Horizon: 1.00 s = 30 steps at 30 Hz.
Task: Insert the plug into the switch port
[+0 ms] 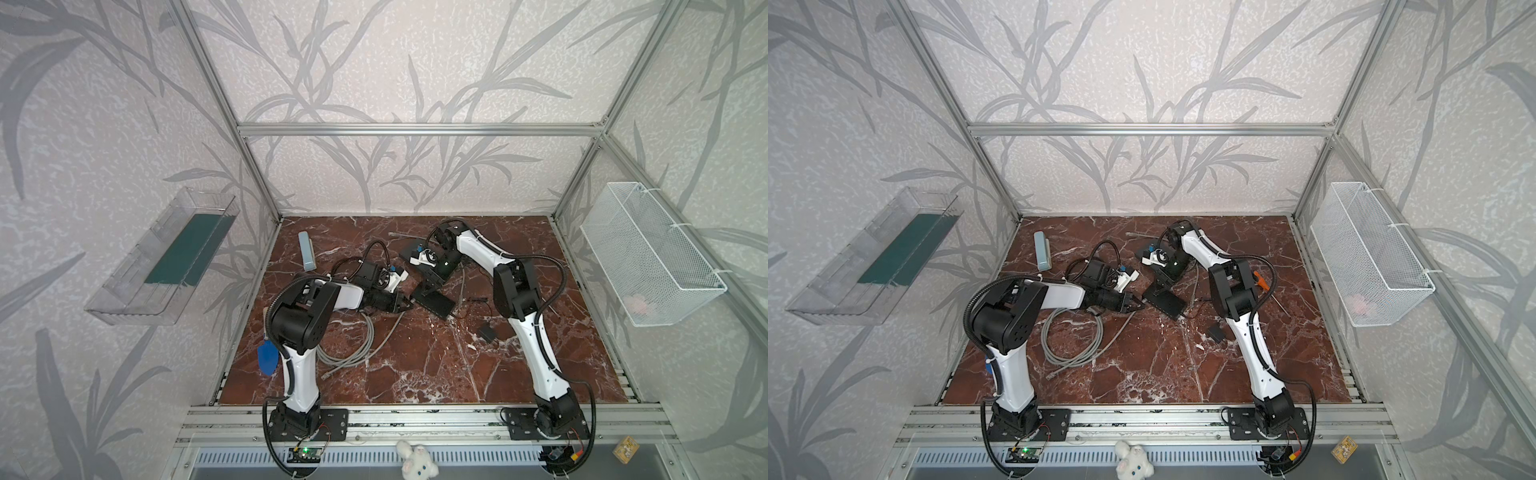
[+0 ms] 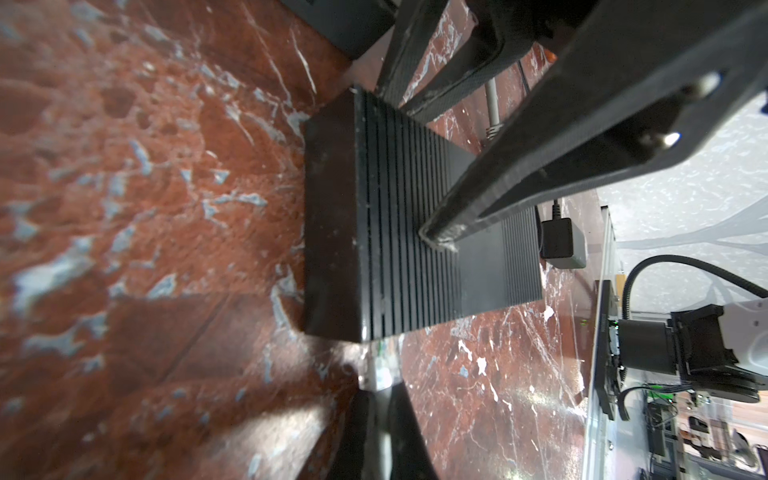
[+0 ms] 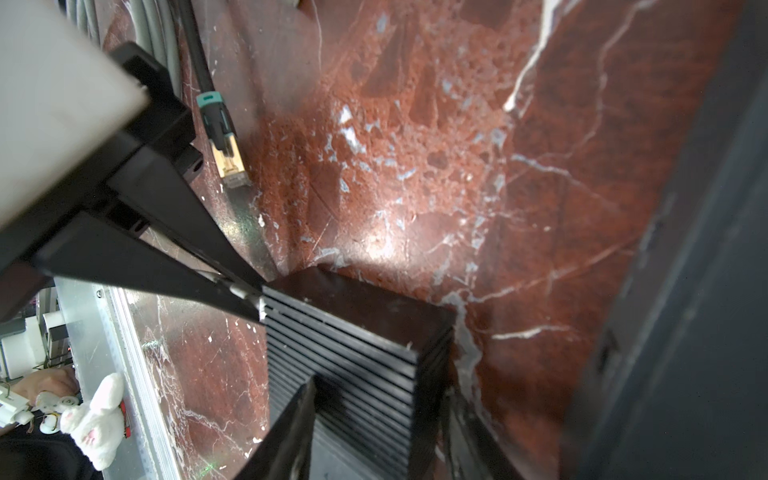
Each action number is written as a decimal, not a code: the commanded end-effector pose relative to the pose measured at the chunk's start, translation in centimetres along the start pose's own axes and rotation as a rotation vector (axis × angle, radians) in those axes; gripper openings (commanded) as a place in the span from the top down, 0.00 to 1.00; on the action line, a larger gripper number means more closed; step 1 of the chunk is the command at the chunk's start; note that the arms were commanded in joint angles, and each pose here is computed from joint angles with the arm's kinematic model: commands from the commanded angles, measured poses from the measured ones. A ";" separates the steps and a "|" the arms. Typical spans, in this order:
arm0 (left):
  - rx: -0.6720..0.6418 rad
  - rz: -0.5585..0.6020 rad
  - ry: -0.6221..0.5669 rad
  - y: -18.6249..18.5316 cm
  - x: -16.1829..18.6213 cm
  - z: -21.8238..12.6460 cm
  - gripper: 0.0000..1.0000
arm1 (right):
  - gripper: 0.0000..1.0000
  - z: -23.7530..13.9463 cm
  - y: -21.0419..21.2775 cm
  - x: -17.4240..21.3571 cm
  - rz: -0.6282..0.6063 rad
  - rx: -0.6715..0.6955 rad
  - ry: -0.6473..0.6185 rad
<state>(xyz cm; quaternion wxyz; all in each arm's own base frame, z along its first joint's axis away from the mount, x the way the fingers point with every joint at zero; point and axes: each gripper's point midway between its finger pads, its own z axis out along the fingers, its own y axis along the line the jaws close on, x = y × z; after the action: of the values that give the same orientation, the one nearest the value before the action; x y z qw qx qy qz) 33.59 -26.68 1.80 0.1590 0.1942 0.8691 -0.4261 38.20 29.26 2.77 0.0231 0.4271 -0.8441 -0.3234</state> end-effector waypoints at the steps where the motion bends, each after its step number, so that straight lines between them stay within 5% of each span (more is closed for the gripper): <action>1: -0.151 -0.026 0.045 3.9 1.8 1.9 0.99 | 0.53 4.1 2.9 3.3 0.040 -0.120 0.157; 17: -0.229 -0.001 0.011 4.1 -1.1 2.1 0.93 | 0.54 5.6 5.8 3.2 0.021 -0.180 0.159; 25: -0.334 -0.018 0.053 3.9 1.0 -0.8 0.81 | 0.53 -0.3 -2.3 2.1 0.356 0.124 -0.058; 30: -0.350 -0.025 0.069 3.6 1.9 -1.9 0.68 | 0.52 -3.6 -4.1 3.0 0.415 0.196 -0.103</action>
<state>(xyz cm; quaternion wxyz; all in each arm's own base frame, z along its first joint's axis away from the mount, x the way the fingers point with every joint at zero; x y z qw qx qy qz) 34.84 -26.01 2.41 0.1834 0.1868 0.9049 -0.3355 38.77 26.10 2.73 0.0173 0.2714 -0.9149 -0.2984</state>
